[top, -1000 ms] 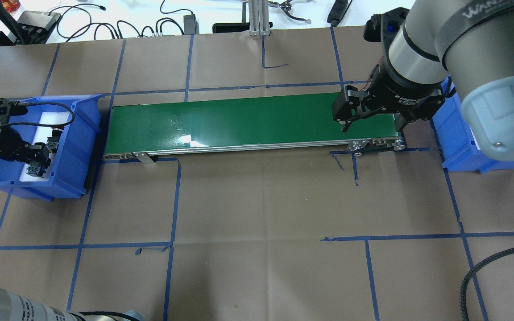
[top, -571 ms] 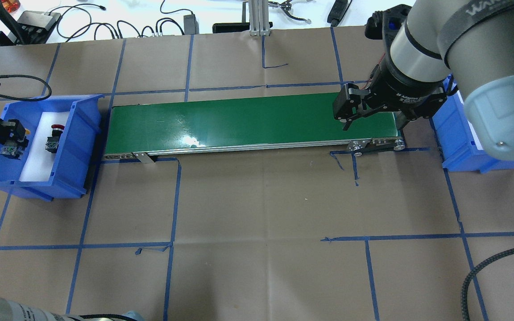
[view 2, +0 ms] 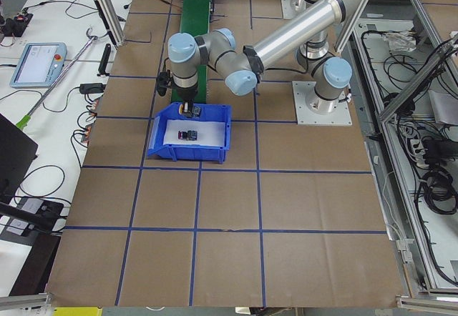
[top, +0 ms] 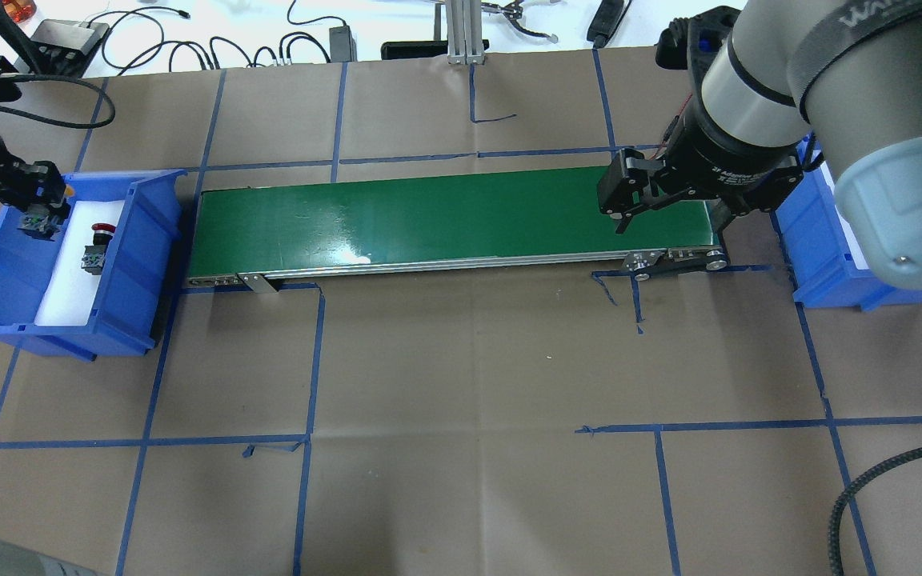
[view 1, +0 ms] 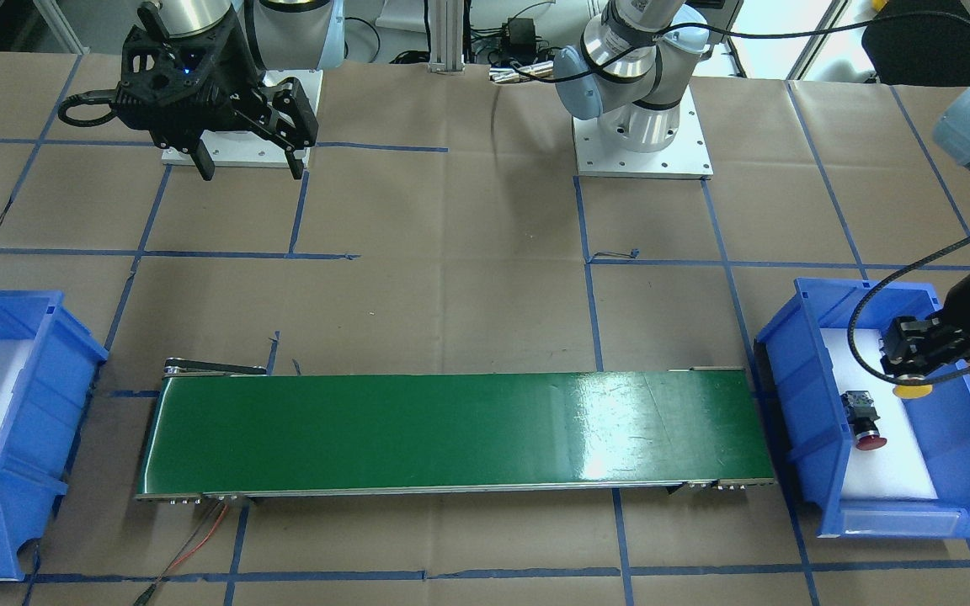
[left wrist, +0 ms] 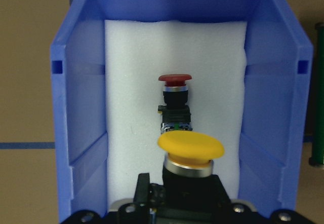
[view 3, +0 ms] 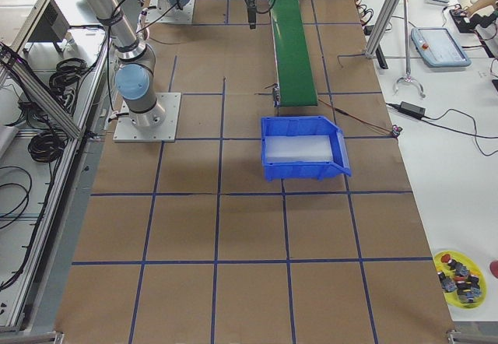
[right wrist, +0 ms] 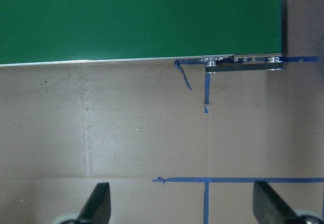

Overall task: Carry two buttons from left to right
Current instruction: 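Carry the yellow button onto the conveyor and release it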

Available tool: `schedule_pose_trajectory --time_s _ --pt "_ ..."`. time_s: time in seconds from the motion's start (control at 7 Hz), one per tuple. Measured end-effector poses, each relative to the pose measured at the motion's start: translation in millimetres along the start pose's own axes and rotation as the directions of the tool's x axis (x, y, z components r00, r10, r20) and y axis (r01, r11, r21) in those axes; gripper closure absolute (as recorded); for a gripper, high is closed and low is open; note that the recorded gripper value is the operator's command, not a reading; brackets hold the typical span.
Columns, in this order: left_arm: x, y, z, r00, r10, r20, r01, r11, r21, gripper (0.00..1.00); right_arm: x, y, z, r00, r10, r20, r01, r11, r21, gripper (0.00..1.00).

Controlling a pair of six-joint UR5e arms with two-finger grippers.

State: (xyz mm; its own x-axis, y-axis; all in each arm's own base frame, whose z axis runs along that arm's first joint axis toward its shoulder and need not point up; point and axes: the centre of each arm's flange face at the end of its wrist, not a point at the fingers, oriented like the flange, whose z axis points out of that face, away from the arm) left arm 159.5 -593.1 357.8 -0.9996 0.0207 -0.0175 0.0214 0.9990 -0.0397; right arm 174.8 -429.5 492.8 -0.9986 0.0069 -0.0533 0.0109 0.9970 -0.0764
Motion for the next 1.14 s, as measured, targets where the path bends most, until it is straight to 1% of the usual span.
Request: schedule_pose_trajectory --time_s 0.29,0.43,0.57,0.71,0.86,1.0,1.14 --pt "81 -20 4 0.996 -0.085 -0.008 0.085 0.996 -0.002 0.99 0 0 0 1.000 0.000 0.000 0.000 1.000 0.000 0.00" --pt "118 -27 14 0.991 -0.131 -0.013 0.131 0.991 -0.010 0.99 0 0 0 1.000 0.000 0.000 0.000 1.000 0.000 0.00" --pt "149 -36 33 0.986 -0.169 -0.015 0.169 0.986 -0.014 0.97 0 0 0 1.000 0.000 0.000 0.000 1.000 0.000 0.00" --pt "173 -43 53 0.982 -0.187 -0.014 0.187 0.982 -0.005 0.97 0 0 0 1.000 0.000 0.000 0.000 1.000 0.000 0.00" --pt "190 -44 67 0.983 -0.185 -0.014 0.185 0.983 -0.003 0.97 0 0 0 1.000 0.000 0.000 0.000 1.000 0.001 0.00" --pt "200 -41 79 0.984 -0.179 -0.014 0.179 0.984 -0.013 0.97 0 0 -1 1.000 -0.001 -0.001 0.001 1.000 0.001 0.00" --pt "204 -34 91 0.985 -0.173 -0.014 0.173 0.985 -0.014 0.89 0 0 0 1.000 -0.001 -0.001 0.001 1.000 0.001 0.00"
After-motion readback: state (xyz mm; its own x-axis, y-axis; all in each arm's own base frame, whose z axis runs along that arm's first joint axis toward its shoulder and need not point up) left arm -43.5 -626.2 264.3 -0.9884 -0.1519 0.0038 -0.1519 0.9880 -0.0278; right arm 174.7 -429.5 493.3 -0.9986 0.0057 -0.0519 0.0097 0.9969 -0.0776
